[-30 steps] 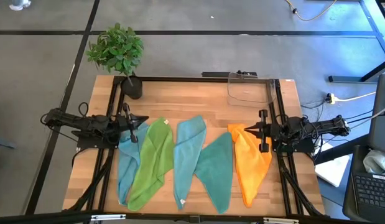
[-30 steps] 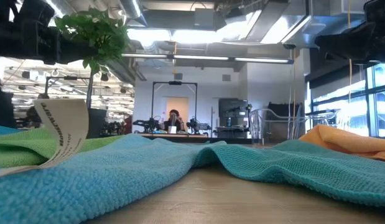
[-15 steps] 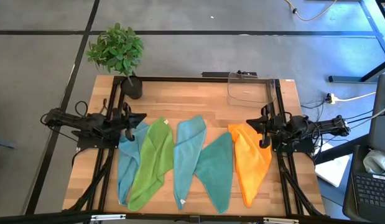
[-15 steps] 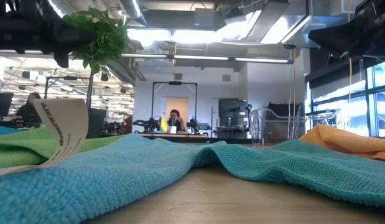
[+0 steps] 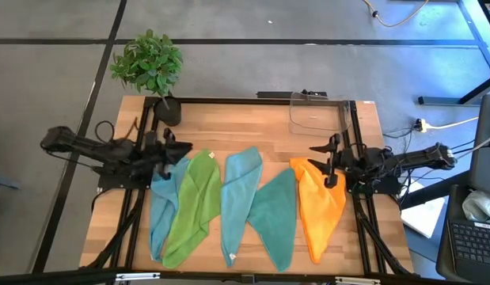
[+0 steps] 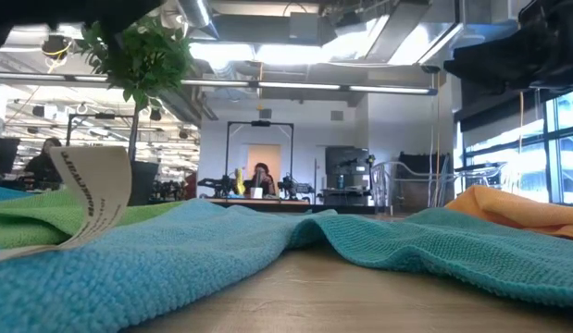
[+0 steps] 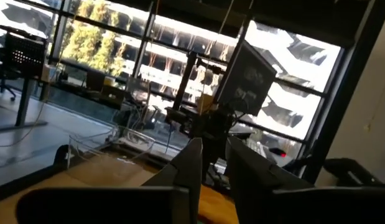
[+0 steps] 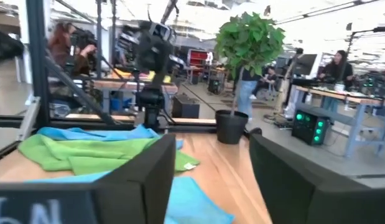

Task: Fold microfiber towels
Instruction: Fold the right light blue microfiber towel

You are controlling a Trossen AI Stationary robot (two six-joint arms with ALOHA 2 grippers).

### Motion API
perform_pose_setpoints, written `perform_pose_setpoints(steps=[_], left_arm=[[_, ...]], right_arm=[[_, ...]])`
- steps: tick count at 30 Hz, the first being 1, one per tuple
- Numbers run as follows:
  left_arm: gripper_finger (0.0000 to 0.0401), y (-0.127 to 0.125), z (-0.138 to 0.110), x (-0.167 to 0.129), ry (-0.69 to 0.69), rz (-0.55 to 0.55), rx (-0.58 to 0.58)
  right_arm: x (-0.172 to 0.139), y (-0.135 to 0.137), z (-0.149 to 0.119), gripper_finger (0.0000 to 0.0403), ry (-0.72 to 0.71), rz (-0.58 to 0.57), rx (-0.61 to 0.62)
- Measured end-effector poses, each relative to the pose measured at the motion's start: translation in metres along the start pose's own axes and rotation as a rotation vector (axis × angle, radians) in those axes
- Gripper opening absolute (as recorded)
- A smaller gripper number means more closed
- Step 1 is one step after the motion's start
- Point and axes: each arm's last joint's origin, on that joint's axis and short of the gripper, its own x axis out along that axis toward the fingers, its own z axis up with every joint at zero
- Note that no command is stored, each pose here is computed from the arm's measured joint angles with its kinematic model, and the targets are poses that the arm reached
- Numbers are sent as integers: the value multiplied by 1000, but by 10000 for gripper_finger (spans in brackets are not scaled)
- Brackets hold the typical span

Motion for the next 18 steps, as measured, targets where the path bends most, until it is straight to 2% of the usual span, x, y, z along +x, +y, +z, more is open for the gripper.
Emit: perform_pose_setpoints(steps=[2,5,8,13,18], left_arm=[[80,-10,2,20,57,9,73],[86,-25,4,51,134,27,278],[86,-36,4,78,208,97,377],[87,-46,-3,108,280,200,441],[85,-50,-22,124,368,192,406]], right_arm=[[3,0,-2,222,19,-10,-8],[9,-1,-6,223,62,-15,5],[15,1,-6,216,116,3,18],[27,4,-4,209,186,16,6],[42,9,6,209,265,50,73]])
